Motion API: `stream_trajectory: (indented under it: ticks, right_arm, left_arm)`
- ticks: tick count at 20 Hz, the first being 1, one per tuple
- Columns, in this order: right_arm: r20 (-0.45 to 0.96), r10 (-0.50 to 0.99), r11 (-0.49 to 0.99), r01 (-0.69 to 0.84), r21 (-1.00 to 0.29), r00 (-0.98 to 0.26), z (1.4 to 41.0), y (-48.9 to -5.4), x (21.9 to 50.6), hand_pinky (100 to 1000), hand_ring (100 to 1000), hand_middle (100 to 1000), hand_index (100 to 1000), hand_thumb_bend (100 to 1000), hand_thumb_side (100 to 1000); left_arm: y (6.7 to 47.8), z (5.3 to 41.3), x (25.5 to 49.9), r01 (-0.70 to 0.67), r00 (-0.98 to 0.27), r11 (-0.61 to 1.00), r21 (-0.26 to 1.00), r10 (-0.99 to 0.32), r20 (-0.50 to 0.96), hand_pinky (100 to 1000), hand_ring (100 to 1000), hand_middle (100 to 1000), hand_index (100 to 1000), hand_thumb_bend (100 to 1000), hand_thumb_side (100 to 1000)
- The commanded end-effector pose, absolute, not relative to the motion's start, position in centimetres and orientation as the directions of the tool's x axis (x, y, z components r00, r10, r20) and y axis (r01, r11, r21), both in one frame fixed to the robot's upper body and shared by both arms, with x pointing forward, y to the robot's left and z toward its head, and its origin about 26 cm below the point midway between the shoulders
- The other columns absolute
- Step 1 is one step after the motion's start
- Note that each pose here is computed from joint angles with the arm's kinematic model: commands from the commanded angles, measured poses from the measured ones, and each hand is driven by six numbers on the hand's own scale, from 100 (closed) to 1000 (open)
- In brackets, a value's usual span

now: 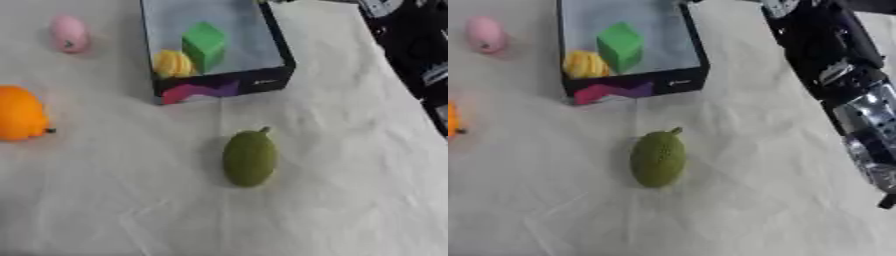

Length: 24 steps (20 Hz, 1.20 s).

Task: Pick up objects on the table and place them in the box.

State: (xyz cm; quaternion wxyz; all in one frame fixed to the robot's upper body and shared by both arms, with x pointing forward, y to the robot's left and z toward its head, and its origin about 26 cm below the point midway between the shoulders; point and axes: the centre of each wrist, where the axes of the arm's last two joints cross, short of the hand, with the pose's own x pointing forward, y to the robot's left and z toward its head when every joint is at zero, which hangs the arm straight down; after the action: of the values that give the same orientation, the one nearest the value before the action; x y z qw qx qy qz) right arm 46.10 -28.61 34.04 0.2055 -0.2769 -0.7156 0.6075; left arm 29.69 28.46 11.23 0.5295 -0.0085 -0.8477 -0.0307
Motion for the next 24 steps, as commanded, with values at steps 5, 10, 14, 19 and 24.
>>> stream_trajectory:
  ticks: [5, 10, 14, 19, 24]
  right_arm:
    - [-0.084, 0.656, 0.032, 0.139, -0.99, -0.75, 32.3, -27.3, 46.9, 737, 598, 646, 792, 233, 369]
    - [-0.107, 0.664, -0.011, 0.134, -0.991, -0.74, 30.7, -27.4, 47.3, 769, 633, 670, 807, 251, 392]
    - [-0.143, 0.646, -0.053, 0.142, -0.988, -0.75, 30.5, -27.6, 47.2, 870, 864, 803, 901, 311, 395]
    - [-0.168, 0.638, -0.024, 0.198, -0.98, -0.752, 31.5, -28.0, 46.6, 874, 882, 818, 914, 354, 331]
    - [-0.149, 0.627, 0.081, 0.254, -0.964, -0.764, 33.6, -28.4, 45.4, 868, 880, 808, 909, 314, 240]
  left_arm:
    - [28.1, 11.9, 29.9, 0.074, -0.456, 0.996, 0.044, -0.006, 0.89, 971, 762, 641, 675, 172, 925]
    - [28.1, 11.9, 30.0, 0.073, -0.456, 0.996, 0.046, -0.007, 0.89, 971, 762, 641, 675, 171, 927]
    - [28.2, 11.8, 29.9, 0.067, -0.455, 0.997, 0.047, -0.011, 0.891, 971, 762, 641, 675, 172, 931]
    - [28.3, 11.7, 29.9, 0.061, -0.45, 0.997, 0.047, -0.015, 0.893, 972, 762, 642, 675, 172, 933]
    - [28.5, 11.4, 29.7, 0.05, -0.443, 0.997, 0.053, -0.025, 0.896, 972, 762, 642, 674, 169, 931]
